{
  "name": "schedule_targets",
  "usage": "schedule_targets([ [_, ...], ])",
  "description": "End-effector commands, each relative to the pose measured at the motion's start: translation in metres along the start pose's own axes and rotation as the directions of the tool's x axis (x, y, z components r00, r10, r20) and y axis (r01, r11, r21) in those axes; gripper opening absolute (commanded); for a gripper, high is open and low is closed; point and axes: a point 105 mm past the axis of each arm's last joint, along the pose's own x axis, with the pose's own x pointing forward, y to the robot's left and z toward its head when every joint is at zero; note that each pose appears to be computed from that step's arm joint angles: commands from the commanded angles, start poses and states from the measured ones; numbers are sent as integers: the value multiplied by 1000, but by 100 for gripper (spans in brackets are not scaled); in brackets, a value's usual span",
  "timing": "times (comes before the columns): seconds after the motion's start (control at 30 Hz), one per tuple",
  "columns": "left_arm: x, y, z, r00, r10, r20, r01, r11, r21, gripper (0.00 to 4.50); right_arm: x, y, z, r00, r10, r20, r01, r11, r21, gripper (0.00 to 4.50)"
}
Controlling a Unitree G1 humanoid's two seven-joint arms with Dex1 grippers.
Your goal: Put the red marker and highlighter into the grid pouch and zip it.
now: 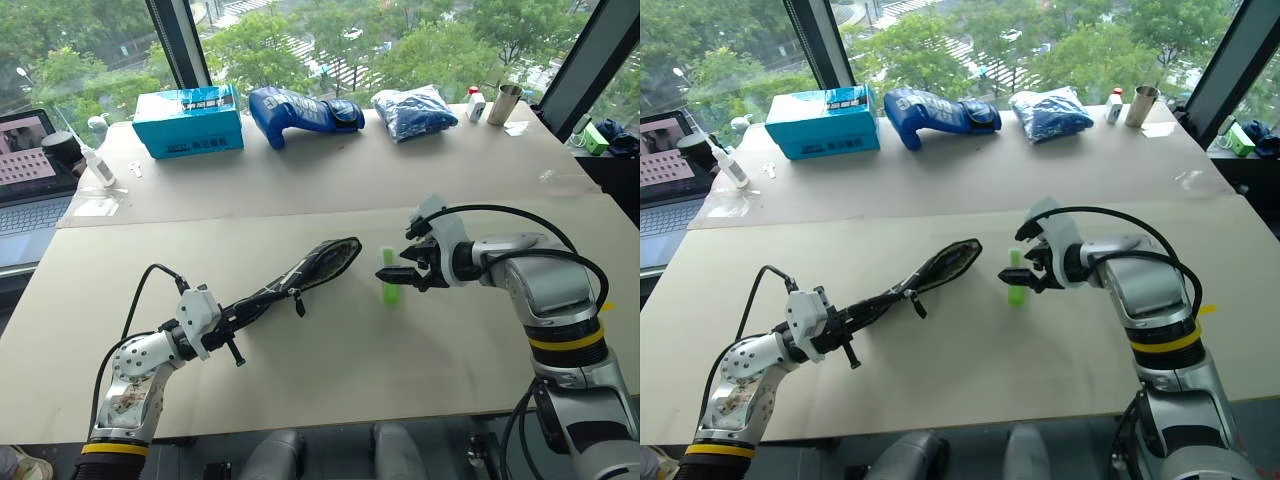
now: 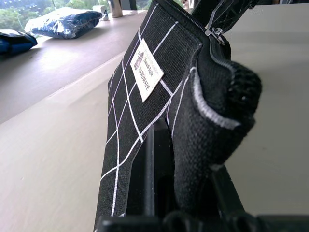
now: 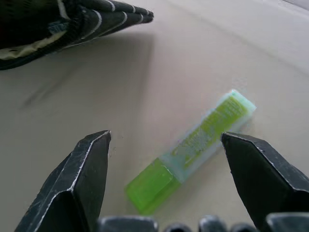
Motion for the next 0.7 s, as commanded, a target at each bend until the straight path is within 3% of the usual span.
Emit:
schedule_targets([
  [0.03,-1,2,8,999,12,34,-13,1000,18,0,-1,1,6,998,-57,7,57,998,15,401],
  [0.27,1,-1,8,999,14,39,-14,1000,9,0,14,3,-5,996,-86,-28,89,989,117,401],
  [0.53,2,-2,8,999,21,44,-22,1000,9,0,33,1,-26,983,-155,-102,160,986,51,401],
  [0.7,3,-1,9,999,28,46,-29,999,16,0,39,-5,-36,977,-184,-109,188,982,30,264],
])
